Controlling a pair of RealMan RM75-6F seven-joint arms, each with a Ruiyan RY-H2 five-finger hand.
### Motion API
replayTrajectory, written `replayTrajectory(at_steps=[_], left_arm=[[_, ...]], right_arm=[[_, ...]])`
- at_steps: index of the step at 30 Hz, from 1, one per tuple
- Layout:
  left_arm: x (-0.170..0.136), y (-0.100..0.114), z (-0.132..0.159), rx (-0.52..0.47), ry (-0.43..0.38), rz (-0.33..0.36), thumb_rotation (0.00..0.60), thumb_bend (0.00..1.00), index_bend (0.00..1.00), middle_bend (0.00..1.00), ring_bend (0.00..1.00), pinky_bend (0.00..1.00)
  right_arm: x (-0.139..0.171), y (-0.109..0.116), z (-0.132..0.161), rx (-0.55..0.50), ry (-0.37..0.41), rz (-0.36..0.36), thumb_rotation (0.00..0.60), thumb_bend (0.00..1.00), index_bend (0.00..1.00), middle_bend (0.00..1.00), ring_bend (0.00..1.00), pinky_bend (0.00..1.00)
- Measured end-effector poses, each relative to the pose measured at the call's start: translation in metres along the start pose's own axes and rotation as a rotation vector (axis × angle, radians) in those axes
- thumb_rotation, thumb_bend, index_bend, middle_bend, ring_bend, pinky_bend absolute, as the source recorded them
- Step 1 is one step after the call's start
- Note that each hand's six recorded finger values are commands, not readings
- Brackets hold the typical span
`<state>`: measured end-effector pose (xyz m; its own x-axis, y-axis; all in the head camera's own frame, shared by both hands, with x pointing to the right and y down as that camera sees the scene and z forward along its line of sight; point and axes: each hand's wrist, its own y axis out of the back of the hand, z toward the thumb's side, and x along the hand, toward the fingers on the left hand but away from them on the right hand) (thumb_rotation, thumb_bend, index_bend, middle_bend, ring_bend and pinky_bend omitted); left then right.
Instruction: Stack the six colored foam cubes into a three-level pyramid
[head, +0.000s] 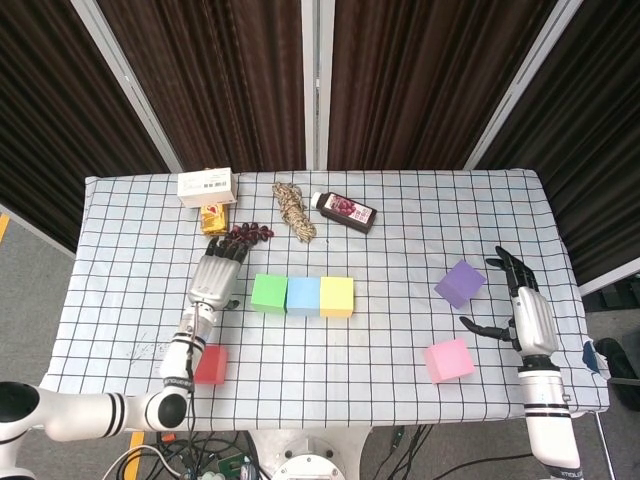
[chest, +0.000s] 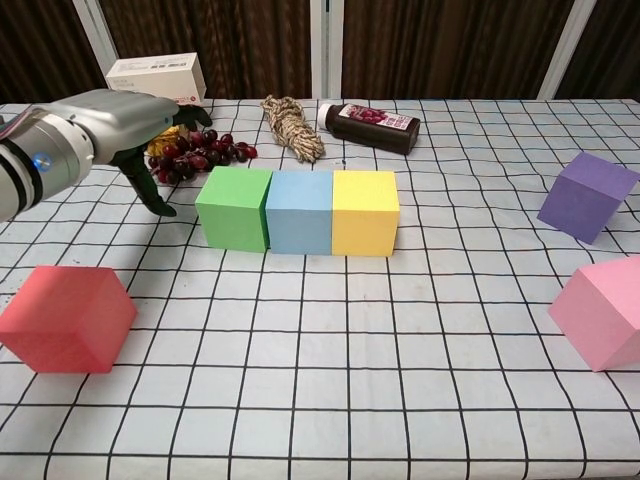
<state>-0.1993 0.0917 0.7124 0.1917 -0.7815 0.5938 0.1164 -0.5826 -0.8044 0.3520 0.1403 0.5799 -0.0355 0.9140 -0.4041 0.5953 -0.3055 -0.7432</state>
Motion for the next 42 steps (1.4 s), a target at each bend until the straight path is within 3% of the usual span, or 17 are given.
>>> replayTrajectory(at_steps=[31,42], left_arm=[[-0.002,0.001,0.020,-0.143,-0.048,0.002,0.600,0.00,0.10,0.09,0.07,0.04],[-0.001,0.000,0.019,-0.117,-0.043,0.003,0.600,0.00,0.10,0.09,0.07,0.04]], right_arm=[[-0.003,0.000,-0.008,-0.001,-0.024,0.007,0.600,0.00,0.00,0.18,0.03,0.00],[-0.003,0.001,-0.010,-0.003,-0.026,0.002,0.600,0.00,0.00,0.18,0.03,0.00]])
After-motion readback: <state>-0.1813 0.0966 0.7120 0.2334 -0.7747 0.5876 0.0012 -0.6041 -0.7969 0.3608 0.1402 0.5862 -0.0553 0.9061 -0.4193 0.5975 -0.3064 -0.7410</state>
